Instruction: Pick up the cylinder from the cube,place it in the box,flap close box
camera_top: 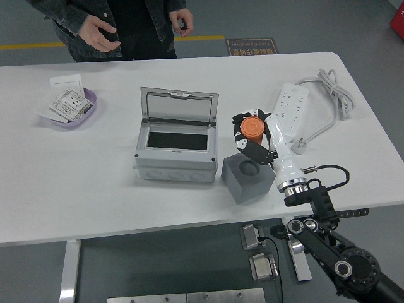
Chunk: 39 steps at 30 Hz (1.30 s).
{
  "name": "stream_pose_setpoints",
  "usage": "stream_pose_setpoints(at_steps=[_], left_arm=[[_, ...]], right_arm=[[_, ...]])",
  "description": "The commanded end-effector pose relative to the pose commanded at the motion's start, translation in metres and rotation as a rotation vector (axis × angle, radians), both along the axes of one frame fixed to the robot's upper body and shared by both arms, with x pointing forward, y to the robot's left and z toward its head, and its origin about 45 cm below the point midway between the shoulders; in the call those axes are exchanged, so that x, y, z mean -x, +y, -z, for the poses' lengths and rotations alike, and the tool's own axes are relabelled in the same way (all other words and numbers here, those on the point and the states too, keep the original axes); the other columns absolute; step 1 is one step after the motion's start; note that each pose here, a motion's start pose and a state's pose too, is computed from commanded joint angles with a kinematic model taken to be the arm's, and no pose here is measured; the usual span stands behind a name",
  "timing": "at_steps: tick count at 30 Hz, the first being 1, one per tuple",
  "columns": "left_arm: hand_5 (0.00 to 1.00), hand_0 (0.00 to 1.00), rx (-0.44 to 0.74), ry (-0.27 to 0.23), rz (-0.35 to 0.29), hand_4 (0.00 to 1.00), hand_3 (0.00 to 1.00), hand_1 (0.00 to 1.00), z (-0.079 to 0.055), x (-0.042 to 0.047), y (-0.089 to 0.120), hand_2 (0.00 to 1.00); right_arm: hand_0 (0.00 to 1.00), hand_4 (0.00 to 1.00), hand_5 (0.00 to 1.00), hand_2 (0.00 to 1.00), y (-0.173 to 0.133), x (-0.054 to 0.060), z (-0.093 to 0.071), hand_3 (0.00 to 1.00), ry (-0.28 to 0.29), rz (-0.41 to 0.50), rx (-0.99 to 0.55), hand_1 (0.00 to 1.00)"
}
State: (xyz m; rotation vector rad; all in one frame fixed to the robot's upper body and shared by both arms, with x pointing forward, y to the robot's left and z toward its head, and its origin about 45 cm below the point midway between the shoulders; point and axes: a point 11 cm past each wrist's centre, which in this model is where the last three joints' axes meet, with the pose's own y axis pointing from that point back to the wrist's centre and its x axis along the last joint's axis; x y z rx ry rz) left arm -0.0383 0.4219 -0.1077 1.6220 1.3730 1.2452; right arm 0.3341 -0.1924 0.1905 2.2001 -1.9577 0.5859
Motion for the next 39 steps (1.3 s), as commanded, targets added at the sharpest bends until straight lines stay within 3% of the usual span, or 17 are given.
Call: stream_pose_setpoints(at_steps=[1,2,7,8,13,14,19,20,26,39], left_arm=[[0.868,0.935,0.0,0.0,0.0,0.988,0.998,0.971,0.0,0.0,0.0,0.968],[0.869,0.934,-0.001,0.0,0.0,0.989,0.998,0.969,0.0,0.0,0.0,0.967],[0.869,0.934,-0.001,0.002,-0.002,0.989,0.998,0.969,0.0,0.0001,0.001,0.967],[0.874,0.933,-0.001,0.002,-0.002,0.99,0.996,0.966,0.0,0.0001,0.001,0.961],[0.874,0.933,-0.003,0.005,-0.005,0.99,0.996,0.966,-0.001,0.0008,0.002,0.961],[0.881,0.933,-0.004,0.006,-0.006,0.991,0.994,0.966,-0.001,0.0008,0.002,0.96],[0.881,0.933,-0.008,0.01,-0.008,0.991,0.994,0.966,-0.002,0.0011,0.005,0.96],[0.881,0.934,-0.008,0.01,-0.007,0.991,0.994,0.966,-0.002,0.001,0.005,0.96],[0.884,0.934,-0.009,0.011,-0.005,0.991,0.993,0.966,-0.003,0.0002,0.006,0.96],[0.884,0.935,-0.01,0.021,-0.004,0.992,0.994,0.967,-0.004,0.002,0.008,0.96]], right_arm=[[0.642,0.155,0.002,0.576,0.002,-0.001,-0.002,0.431,-0.006,-0.001,0.013,0.567],[0.436,0.182,0.002,0.463,0.004,-0.004,-0.004,0.382,-0.014,-0.003,0.03,0.398],[0.436,0.182,0.002,0.463,0.015,-0.013,-0.013,0.382,-0.047,-0.007,0.102,0.398],[0.189,0.067,0.002,0.297,0.017,-0.015,-0.014,0.253,-0.051,-0.007,0.116,0.206],[0.189,0.067,0.002,0.297,0.028,-0.027,-0.014,0.253,-0.059,0.0,0.199,0.206],[0.015,0.031,0.028,0.207,0.03,-0.03,-0.013,0.223,-0.056,0.001,0.219,0.086],[0.015,0.031,0.028,0.207,0.045,-0.045,-0.006,0.223,-0.03,-0.009,0.329,0.086],[0.002,0.019,0.01,0.199,0.047,-0.047,-0.005,0.218,-0.025,-0.013,0.347,0.033],[0.002,0.017,0.02,0.191,0.062,-0.059,0.004,0.212,0.004,-0.045,0.456,0.011],[0.002,0.023,0.026,0.191,0.092,-0.069,0.005,0.202,0.011,-0.116,0.552,0.012]])
